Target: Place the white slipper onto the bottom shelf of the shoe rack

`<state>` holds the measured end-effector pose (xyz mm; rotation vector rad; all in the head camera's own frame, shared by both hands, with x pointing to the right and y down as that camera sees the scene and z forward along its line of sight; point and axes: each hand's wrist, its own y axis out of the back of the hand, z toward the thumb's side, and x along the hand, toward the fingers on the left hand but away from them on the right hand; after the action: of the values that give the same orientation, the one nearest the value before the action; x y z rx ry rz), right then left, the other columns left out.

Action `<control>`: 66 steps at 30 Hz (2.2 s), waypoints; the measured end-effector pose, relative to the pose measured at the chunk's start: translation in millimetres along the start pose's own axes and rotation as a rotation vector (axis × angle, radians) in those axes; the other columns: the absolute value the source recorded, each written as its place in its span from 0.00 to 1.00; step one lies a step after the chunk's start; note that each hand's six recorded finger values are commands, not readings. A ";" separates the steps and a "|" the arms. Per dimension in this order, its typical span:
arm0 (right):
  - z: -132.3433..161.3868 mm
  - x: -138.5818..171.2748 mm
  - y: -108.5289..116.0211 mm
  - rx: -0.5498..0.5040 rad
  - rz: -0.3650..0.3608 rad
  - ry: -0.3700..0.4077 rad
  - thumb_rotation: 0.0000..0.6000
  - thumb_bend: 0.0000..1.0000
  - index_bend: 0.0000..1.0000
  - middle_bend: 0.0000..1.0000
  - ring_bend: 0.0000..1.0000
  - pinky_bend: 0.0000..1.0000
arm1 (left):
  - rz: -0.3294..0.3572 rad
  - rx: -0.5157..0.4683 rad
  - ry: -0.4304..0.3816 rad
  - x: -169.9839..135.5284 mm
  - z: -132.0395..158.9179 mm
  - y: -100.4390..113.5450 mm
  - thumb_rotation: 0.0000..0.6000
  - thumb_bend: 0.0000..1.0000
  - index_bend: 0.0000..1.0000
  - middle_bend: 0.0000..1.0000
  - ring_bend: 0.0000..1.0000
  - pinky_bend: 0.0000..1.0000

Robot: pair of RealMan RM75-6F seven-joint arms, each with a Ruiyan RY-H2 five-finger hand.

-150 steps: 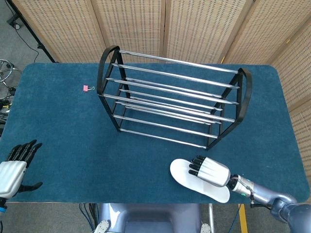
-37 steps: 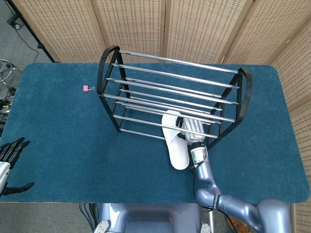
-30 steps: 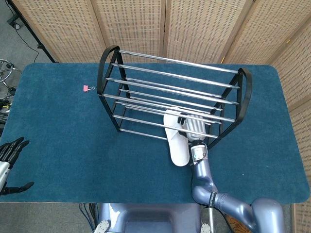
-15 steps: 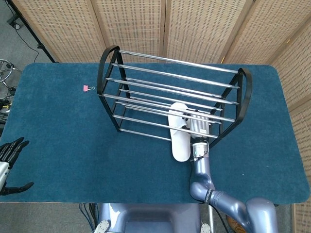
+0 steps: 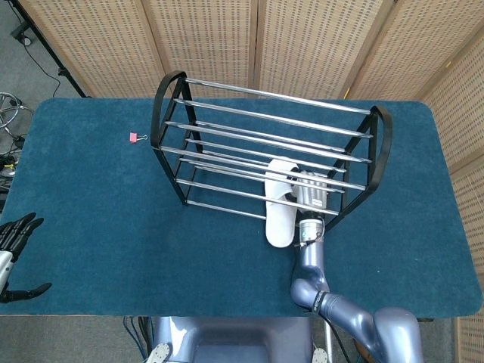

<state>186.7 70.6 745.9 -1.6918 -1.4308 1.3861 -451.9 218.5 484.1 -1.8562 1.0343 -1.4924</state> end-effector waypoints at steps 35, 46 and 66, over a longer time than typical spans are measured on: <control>7.7 7.4 -5.3 -0.048 0.042 0.010 1.00 0.29 0.37 0.29 0.26 0.49 | -0.001 -0.001 -0.005 -2.1 0.1 2.0 1.00 0.00 0.00 0.00 0.00 0.00; 15.1 20.6 -3.9 -0.047 0.041 0.053 1.00 0.28 0.37 0.28 0.25 0.48 | -0.002 0.001 -0.012 -3.2 1.9 1.3 1.00 0.00 0.00 0.00 0.00 0.00; 19.4 49.7 -2.2 0.029 0.054 0.166 1.00 0.28 0.28 0.14 0.15 0.43 | 0.003 0.001 -0.022 -5.3 4.1 2.0 1.00 0.00 0.00 0.00 0.00 0.00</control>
<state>163.9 113.3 723.1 -1.7933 -1.2764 1.2560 -448.8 221.5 478.6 -1.8656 1.0251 -1.4674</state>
